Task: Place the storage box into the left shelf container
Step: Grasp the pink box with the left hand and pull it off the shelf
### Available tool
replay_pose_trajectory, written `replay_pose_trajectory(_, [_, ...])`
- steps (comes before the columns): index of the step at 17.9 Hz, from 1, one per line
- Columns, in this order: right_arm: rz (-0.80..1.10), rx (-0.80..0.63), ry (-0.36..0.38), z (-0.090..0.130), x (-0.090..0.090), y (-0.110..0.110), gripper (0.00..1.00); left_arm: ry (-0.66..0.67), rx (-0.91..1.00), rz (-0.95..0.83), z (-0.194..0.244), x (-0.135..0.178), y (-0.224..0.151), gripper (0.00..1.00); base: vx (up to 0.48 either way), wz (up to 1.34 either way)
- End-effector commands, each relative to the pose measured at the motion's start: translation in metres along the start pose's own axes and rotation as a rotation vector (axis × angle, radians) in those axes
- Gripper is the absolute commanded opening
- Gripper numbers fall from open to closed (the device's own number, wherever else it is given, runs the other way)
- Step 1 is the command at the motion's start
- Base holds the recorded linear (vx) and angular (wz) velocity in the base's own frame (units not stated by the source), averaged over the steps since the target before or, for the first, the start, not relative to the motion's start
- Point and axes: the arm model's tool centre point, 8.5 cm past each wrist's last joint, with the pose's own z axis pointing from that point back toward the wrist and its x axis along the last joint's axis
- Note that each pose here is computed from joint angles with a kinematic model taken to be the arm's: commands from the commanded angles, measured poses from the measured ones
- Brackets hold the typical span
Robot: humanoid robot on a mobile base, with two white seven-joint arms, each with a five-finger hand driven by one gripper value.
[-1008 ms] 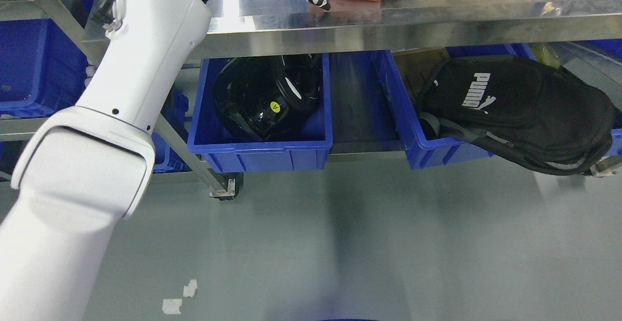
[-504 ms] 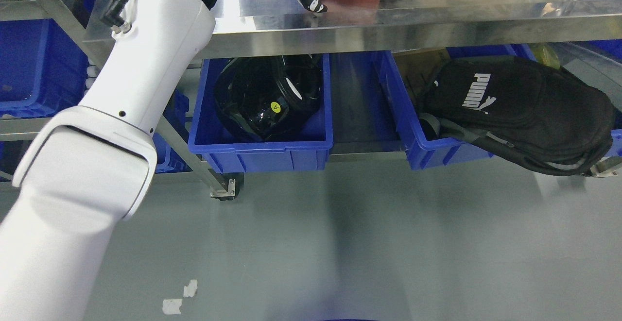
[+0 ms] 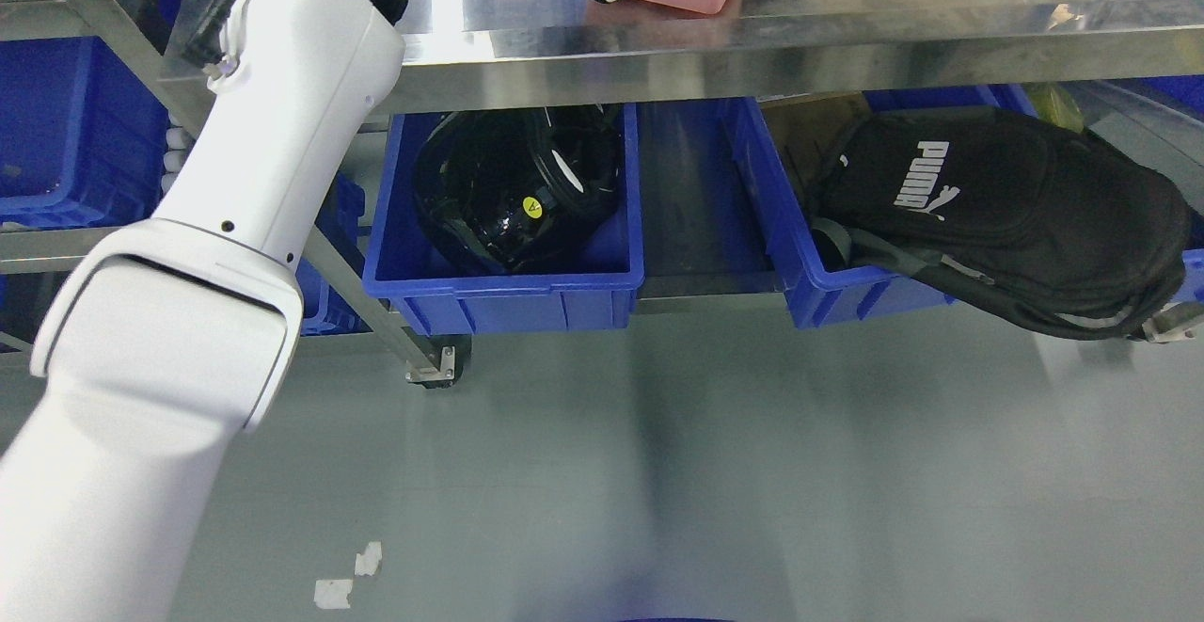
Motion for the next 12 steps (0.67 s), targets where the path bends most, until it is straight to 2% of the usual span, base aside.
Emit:
replay_pose_trajectory(1, [-0.021,-0.016,-0.022,-0.001,0.009,-0.011,1.00,-0.230,0.265,0.384,0.043,-0.035,0.006,0.00,0.000,0.00])
replay_pose_trajectory(3, [-0.021,-0.016,-0.024,-0.001,0.010,-0.011,1.00,-0.290,0.260,0.435,0.050,-0.042,-0.013,0.00,0.000,0.00])
replay_pose_trajectory(5, [-0.021,-0.016,-0.022,-0.001,0.009,-0.011,1.00,-0.398,0.371,0.523,0.067,-0.044,-0.009,0.00,0.000,0.00])
replay_pose_trajectory(9, [-0.021,-0.016,-0.022,-0.001,0.009,-0.011,1.00,-0.681,0.576,0.655,0.102,-0.023,0.017,0.00,0.000,0.00])
replay_pose_trajectory(12, [-0.021,-0.018,-0.022,-0.001,0.009,-0.011,1.00,-0.879,0.679,0.693,0.135,-0.002,0.007,0.00,0.000,0.00])
